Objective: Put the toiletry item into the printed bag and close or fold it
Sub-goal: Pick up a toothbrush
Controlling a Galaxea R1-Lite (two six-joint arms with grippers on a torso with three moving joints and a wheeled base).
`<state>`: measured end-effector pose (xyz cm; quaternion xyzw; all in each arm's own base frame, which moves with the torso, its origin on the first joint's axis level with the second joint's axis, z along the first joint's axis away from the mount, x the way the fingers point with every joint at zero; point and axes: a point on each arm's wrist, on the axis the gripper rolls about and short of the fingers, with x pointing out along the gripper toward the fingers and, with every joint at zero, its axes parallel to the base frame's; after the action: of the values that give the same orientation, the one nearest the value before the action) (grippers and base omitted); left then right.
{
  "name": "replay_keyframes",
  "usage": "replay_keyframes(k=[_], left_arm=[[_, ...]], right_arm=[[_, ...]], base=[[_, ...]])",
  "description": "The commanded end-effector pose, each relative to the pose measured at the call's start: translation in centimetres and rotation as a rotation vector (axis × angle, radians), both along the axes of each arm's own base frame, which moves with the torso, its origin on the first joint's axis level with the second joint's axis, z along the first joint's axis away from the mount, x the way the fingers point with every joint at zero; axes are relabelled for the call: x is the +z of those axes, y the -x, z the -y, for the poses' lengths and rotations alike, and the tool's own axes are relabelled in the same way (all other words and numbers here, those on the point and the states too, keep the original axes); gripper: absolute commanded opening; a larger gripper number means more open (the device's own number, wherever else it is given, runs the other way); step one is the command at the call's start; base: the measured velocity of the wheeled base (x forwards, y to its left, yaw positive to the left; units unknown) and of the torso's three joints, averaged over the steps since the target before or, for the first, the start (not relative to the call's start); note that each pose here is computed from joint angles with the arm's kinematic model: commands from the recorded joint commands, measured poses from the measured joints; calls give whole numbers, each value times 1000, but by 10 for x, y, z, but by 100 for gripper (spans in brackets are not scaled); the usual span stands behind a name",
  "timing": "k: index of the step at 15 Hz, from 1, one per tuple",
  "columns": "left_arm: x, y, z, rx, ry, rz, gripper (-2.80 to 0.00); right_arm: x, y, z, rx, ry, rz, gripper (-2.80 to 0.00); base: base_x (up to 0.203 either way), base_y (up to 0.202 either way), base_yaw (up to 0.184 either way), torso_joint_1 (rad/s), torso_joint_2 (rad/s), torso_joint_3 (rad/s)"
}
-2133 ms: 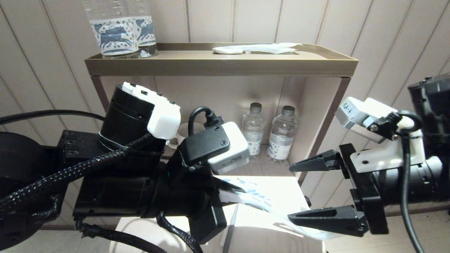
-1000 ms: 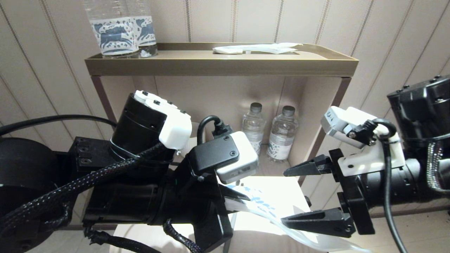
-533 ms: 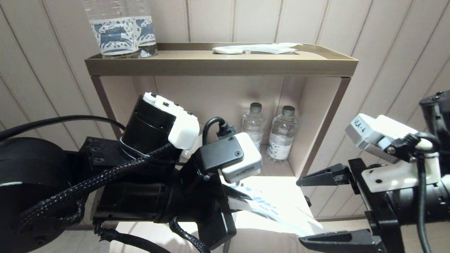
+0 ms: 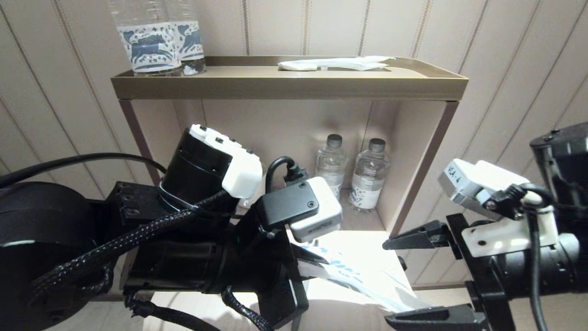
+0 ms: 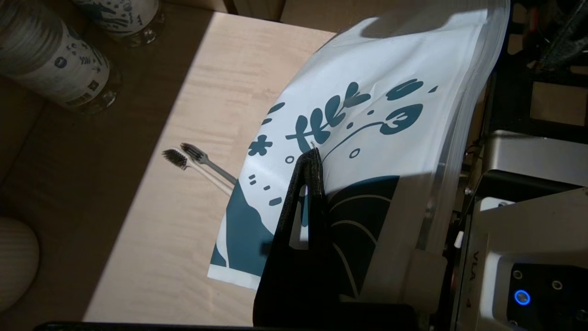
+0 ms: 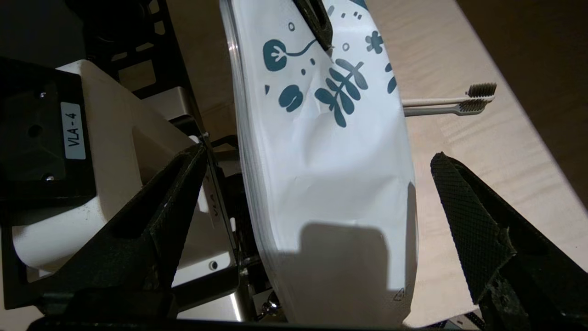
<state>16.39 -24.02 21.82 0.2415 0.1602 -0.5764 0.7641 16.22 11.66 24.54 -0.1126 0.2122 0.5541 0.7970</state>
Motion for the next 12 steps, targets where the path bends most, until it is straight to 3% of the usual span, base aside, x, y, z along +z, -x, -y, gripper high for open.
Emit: replay_keyframes(k=[1, 12], left_arm=[[-2, 1, -1, -4, -6, -3, -280], [3, 7, -7, -18, 5, 12, -280]], right_arm=[[-3, -9, -4, -2, 10, -16, 0], [-9, -28, -11, -20, 18, -30, 0]], base=[[0, 0, 0, 0, 0, 0], [0, 0, 0, 0, 0, 0]])
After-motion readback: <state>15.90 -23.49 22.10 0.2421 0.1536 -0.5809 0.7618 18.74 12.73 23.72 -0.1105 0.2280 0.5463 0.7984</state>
